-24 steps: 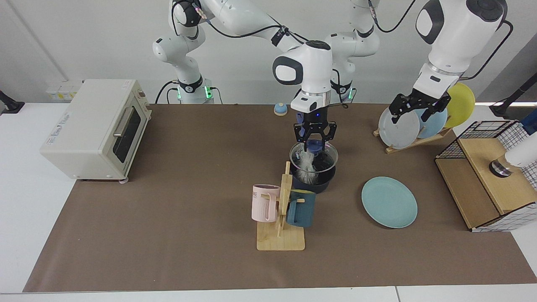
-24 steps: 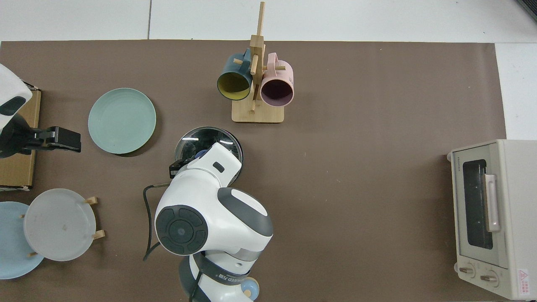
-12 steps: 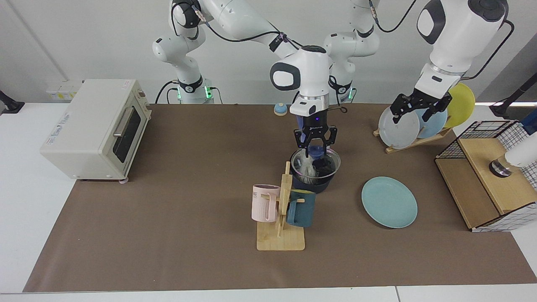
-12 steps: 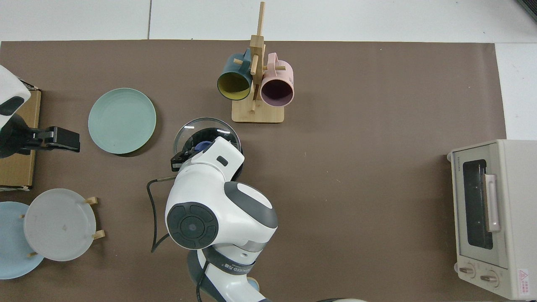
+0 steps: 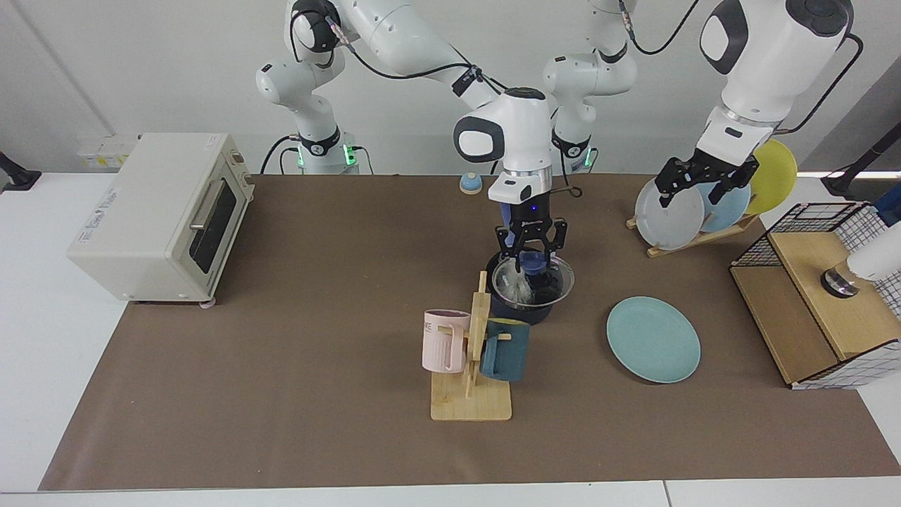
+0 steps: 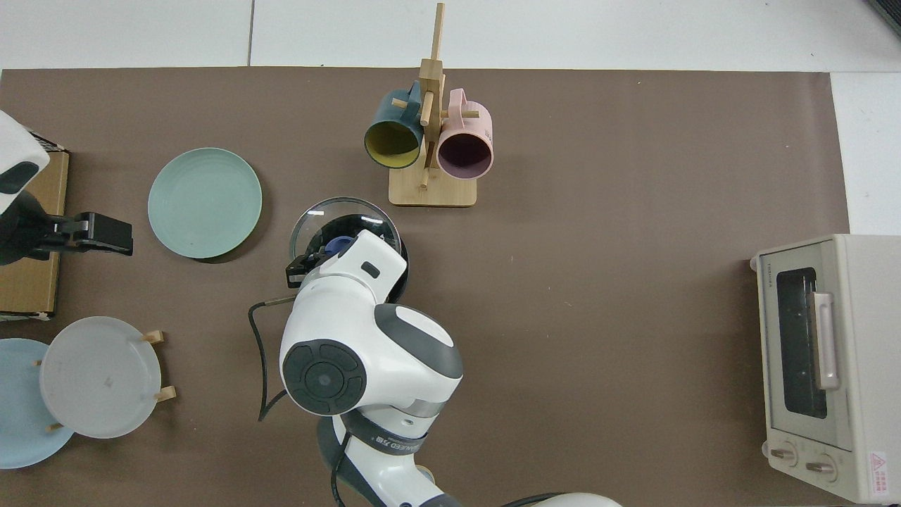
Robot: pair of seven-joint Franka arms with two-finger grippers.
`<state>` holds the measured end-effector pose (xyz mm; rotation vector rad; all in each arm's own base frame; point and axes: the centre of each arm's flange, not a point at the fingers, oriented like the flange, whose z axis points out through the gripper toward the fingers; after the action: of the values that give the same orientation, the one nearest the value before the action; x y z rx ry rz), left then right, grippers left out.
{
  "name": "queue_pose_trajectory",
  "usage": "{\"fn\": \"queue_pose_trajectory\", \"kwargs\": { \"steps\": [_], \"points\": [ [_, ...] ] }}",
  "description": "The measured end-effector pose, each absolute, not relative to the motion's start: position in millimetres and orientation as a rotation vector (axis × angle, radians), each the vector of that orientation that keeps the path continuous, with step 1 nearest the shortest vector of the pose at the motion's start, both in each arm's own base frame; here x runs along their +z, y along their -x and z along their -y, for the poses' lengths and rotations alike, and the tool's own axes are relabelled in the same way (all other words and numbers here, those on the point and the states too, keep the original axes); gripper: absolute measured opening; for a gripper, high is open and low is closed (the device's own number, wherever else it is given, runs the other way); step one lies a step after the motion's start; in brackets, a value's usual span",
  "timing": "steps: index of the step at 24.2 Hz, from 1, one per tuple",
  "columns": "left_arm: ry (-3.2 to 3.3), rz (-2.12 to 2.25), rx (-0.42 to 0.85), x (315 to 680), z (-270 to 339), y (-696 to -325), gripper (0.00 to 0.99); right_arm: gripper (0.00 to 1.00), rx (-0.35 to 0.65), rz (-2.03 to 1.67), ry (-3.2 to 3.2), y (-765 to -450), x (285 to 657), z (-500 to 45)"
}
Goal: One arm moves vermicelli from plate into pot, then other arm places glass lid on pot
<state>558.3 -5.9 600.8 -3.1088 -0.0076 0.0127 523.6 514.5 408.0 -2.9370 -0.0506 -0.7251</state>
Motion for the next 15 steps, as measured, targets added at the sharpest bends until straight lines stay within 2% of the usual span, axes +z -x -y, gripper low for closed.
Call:
{"fn": "queue_pose_trajectory", "kwargs": {
  "steps": [9, 15],
  "points": [
    [3.109, 0.012, 0.013, 600.8, 4.3, -558.3, 0.991, 0.61, -0.774, 0.111, 2.897, -537.2, 409.8, -507.3],
    [3.109, 0.013, 0.013, 600.8, 3.9, -558.3, 0.991, 0.61, -0.783, 0.15, 2.909, -535.0, 398.3, -511.8]
  ]
}}
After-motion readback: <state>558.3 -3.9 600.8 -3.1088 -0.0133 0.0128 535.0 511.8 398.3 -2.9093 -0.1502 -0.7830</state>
